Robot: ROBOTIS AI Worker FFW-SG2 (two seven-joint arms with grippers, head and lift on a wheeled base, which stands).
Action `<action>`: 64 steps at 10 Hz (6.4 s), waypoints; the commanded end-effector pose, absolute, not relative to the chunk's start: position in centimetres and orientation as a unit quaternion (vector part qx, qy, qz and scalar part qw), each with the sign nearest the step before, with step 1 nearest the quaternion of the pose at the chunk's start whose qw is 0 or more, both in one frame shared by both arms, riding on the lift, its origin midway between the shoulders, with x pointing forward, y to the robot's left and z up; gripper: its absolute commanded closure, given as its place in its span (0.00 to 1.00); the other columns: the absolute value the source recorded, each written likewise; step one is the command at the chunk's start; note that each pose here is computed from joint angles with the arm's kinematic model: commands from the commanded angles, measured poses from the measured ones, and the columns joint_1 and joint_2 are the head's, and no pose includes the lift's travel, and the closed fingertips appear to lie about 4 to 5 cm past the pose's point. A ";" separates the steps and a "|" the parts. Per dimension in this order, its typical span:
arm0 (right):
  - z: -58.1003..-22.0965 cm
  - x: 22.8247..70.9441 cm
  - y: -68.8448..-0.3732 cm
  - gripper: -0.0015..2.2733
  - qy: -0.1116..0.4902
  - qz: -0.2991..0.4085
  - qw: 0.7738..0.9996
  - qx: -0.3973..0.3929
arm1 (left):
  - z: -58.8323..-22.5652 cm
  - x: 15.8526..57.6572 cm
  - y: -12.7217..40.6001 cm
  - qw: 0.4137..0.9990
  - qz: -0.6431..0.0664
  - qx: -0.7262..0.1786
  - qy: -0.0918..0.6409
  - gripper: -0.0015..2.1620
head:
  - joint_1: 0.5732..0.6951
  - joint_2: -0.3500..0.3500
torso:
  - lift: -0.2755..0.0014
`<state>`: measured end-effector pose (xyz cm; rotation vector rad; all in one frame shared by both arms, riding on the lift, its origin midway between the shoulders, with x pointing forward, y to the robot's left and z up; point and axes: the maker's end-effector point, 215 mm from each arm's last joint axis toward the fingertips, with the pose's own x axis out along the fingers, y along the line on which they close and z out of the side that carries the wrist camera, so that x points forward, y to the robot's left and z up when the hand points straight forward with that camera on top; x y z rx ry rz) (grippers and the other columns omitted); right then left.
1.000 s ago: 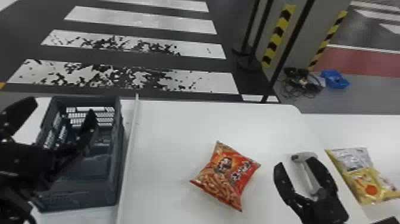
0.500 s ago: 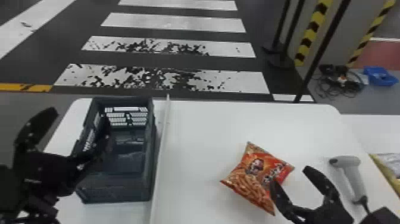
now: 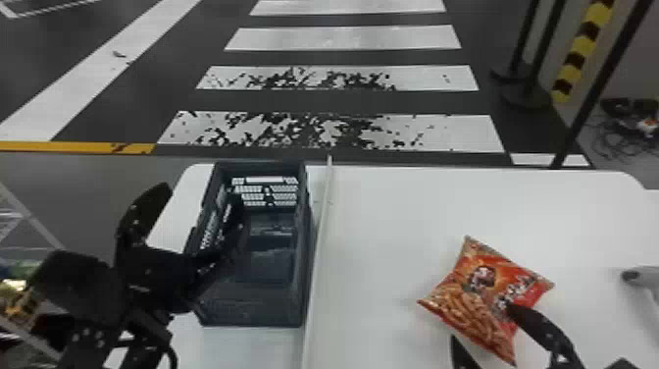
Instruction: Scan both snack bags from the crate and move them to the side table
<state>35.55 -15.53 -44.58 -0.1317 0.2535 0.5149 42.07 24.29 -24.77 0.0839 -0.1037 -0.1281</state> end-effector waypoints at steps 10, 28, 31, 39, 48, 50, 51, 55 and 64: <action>-50.4 38.1 -16.2 0.05 0.180 0.204 0.883 -0.382 | -25.8 42.1 22.7 0.995 -0.086 0.023 -0.041 0.04 | 1.00 0.63 | 0.65; -40.8 43.9 -21.3 0.99 0.099 0.158 0.978 -0.092 | -25.3 42.3 22.5 0.994 -0.095 -0.005 -0.058 0.04 | 1.00 0.60 | 0.65; -37.5 45.0 -27.8 0.99 0.103 0.100 0.966 0.216 | -24.9 42.3 22.3 0.993 -0.098 -0.005 -0.062 0.04 | 1.00 0.47 | 0.65; -44.1 38.5 -32.5 0.99 0.095 0.032 0.750 0.654 | -25.1 42.6 22.0 0.993 -0.103 -0.007 -0.061 0.04 | 1.00 0.33 | 0.65; -47.5 33.9 -34.7 0.00 0.141 -0.061 0.769 0.621 | -25.3 43.3 20.5 0.991 -0.114 -0.015 -0.063 0.04 | 1.00 0.20 | 0.65; -48.1 32.6 -33.7 0.00 0.194 -0.071 0.794 0.572 | -25.6 43.6 19.9 0.991 -0.119 -0.018 -0.062 0.04 | 1.00 0.20 | 0.65; -49.1 31.7 -31.2 0.00 0.237 -0.050 0.791 0.562 | -25.7 43.7 19.6 0.991 -0.121 -0.020 -0.061 0.04 | 1.00 0.20 | 0.65; -46.8 33.2 -23.2 0.04 0.294 0.047 0.778 0.553 | -25.7 43.5 19.5 0.990 -0.122 -0.021 -0.062 0.04 | 1.00 0.36 | 0.65; -44.6 29.4 -23.5 0.06 0.354 0.098 0.763 0.532 | -25.9 43.8 19.3 0.990 -0.121 -0.025 -0.061 0.04 | 1.00 0.41 | 0.65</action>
